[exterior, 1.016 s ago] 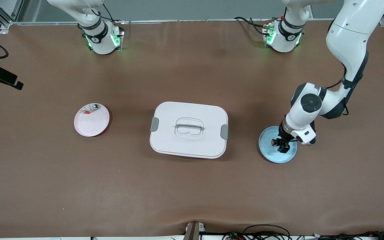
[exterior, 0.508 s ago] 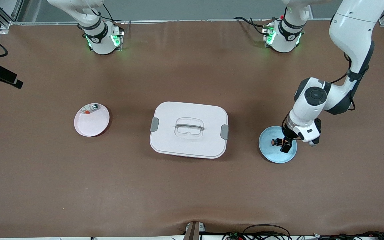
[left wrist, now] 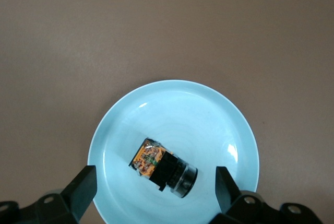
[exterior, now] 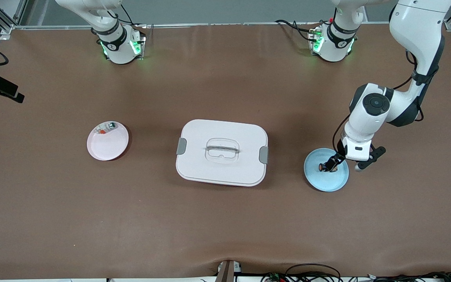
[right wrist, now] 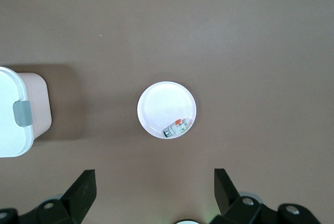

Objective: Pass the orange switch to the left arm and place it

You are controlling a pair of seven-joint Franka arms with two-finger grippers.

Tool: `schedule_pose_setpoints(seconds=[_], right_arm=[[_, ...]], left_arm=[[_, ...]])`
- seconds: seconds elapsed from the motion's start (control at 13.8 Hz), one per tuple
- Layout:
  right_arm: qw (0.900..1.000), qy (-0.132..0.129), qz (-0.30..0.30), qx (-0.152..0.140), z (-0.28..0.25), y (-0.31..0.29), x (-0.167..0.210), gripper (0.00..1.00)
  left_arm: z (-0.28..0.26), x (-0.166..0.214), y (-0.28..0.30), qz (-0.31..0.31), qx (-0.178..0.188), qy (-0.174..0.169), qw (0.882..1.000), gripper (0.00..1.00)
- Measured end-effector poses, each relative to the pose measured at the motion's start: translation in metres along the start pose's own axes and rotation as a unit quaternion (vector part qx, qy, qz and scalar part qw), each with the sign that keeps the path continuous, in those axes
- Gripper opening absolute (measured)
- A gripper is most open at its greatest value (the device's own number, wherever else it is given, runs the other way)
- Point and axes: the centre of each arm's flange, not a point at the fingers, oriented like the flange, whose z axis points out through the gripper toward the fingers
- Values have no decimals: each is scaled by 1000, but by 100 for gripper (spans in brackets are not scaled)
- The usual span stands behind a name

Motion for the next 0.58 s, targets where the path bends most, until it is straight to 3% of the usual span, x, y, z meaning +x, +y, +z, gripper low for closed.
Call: schedule_pose_setpoints(seconds=[0.36,0.58], right_arm=[[1000,9,-5,1,0,-1,3,100],[1000,12,-10,1,0,-2,3,100]], left_arm=[[-6,8,-7,110,-11,-10,994,100],[-9,13,-17,134,-11,-37,990,100]])
